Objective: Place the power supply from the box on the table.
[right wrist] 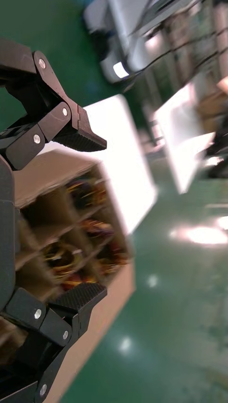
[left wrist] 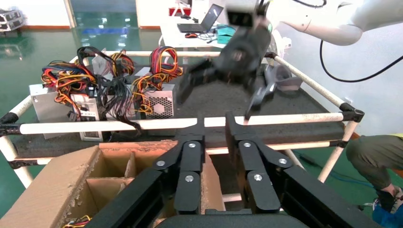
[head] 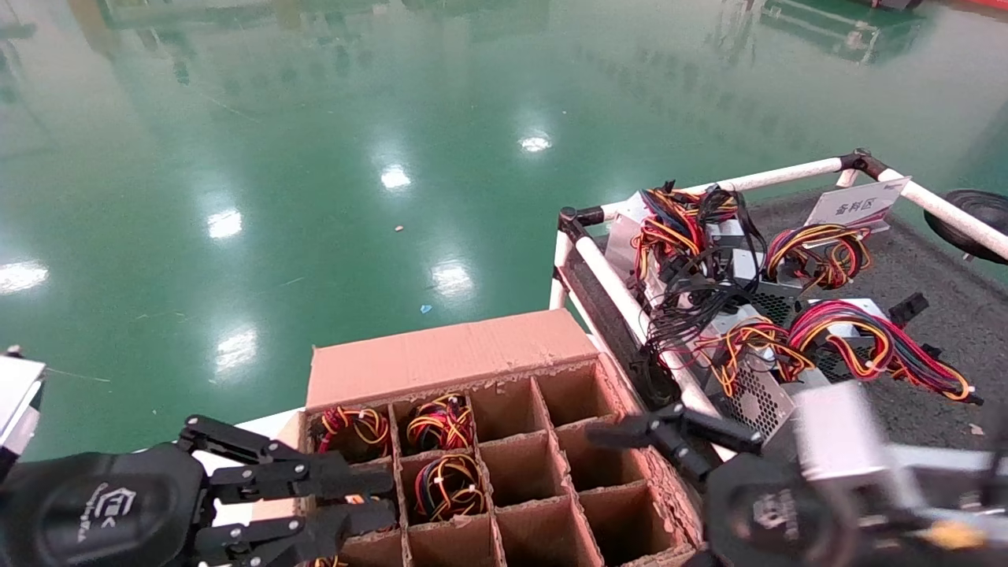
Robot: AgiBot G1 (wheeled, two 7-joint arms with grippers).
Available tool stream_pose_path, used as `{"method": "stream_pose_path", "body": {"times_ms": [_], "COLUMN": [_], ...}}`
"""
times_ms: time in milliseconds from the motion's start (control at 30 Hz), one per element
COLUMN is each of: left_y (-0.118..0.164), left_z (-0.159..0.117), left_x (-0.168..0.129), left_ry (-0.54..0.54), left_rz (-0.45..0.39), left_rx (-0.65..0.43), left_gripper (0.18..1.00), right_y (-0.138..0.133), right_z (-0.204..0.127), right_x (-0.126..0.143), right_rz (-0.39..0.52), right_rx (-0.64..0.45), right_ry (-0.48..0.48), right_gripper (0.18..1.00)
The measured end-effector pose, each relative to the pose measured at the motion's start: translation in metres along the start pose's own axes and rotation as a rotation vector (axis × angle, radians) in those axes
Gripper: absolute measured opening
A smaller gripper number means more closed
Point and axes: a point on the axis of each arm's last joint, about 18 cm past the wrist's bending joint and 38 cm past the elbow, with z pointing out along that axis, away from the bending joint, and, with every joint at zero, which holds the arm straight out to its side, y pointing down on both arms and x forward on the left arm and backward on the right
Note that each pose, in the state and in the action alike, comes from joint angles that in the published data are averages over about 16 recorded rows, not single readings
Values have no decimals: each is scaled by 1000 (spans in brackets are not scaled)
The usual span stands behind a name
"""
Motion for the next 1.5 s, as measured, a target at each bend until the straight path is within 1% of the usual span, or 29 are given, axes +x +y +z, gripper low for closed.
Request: {"method": "stream_pose_path", "body": {"times_ms": [167,367,567,667,900,1100,1300,1500], "left_y": [0,0,0,0,0,0,0,0], "left_z": [0,0,0,0,0,0,0,0], "left_x": [0,0,0,0,0,0,0,0], "left_ry": [0,0,0,0,0,0,0,0], "left_rz": [0,0,0,0,0,0,0,0], "left_rx": [0,0,0,0,0,0,0,0], "left_gripper": [303,407,541,622,783,888,954,990], "right_y": [20,37,48,51,55,56,58,59], "right_z": [27,71,121,145,189,215,232,241], "right_x": [3,4,6,8,11,13,14,16], "right_rz": [-15,-26,-38,-46,-60,-55,-47,-41], "right_rx": [-71,-123,-158,-172,-202,-221,-234,-242], "right_ry": [0,-16,-20,-13,15,43,60,72], "right_gripper": [1000,1000,1000,1000,1000,1000,988,951]}}
